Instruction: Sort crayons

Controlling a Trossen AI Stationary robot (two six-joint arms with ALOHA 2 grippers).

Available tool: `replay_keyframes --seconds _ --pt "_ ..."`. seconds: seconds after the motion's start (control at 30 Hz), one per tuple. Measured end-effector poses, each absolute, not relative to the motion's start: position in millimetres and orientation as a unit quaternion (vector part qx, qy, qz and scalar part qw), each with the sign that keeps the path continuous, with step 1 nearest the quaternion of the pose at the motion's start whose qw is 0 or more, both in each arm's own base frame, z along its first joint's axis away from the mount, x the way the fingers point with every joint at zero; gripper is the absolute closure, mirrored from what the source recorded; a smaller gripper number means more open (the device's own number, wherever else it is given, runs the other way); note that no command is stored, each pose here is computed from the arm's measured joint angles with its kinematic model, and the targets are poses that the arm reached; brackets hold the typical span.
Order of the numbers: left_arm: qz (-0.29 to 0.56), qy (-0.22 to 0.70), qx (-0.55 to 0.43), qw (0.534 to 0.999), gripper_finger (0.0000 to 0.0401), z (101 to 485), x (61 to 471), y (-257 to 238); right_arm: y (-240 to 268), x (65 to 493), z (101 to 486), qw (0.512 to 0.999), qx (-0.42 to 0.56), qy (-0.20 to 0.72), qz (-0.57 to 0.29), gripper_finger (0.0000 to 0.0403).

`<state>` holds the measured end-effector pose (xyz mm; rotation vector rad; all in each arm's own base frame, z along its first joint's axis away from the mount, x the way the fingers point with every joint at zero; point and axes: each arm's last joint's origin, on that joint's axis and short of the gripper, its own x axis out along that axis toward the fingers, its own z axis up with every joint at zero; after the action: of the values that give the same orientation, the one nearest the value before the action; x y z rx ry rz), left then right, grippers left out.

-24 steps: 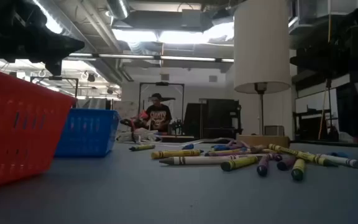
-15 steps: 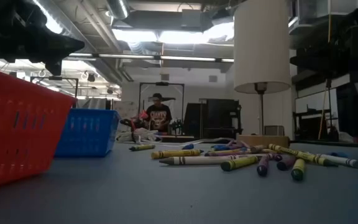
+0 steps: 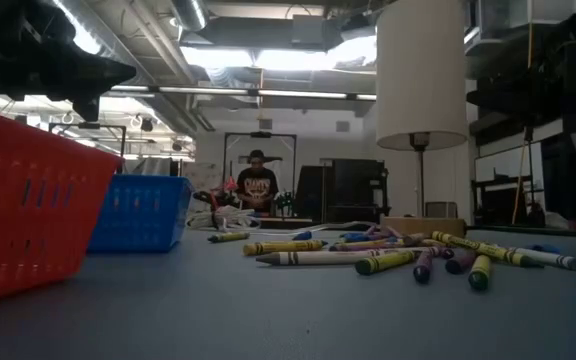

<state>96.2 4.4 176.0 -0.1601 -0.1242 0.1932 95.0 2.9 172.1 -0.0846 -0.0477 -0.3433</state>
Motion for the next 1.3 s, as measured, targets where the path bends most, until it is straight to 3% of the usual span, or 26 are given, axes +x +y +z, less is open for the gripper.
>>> replay_keyframes --seconds 1.1,1.3 --pt "0.096 -0.062 -0.080 0.990 0.0401 176.0 96.2 4.4 4.2 95.5 172.7 0.988 -0.037 -0.030 -0.147 0.0400" --pt "0.097 -0.062 -0.080 0.990 0.0401 176.0 96.2 4.4 4.9 95.0 179.0 0.989 0.010 -0.067 -0.131 0.0400"
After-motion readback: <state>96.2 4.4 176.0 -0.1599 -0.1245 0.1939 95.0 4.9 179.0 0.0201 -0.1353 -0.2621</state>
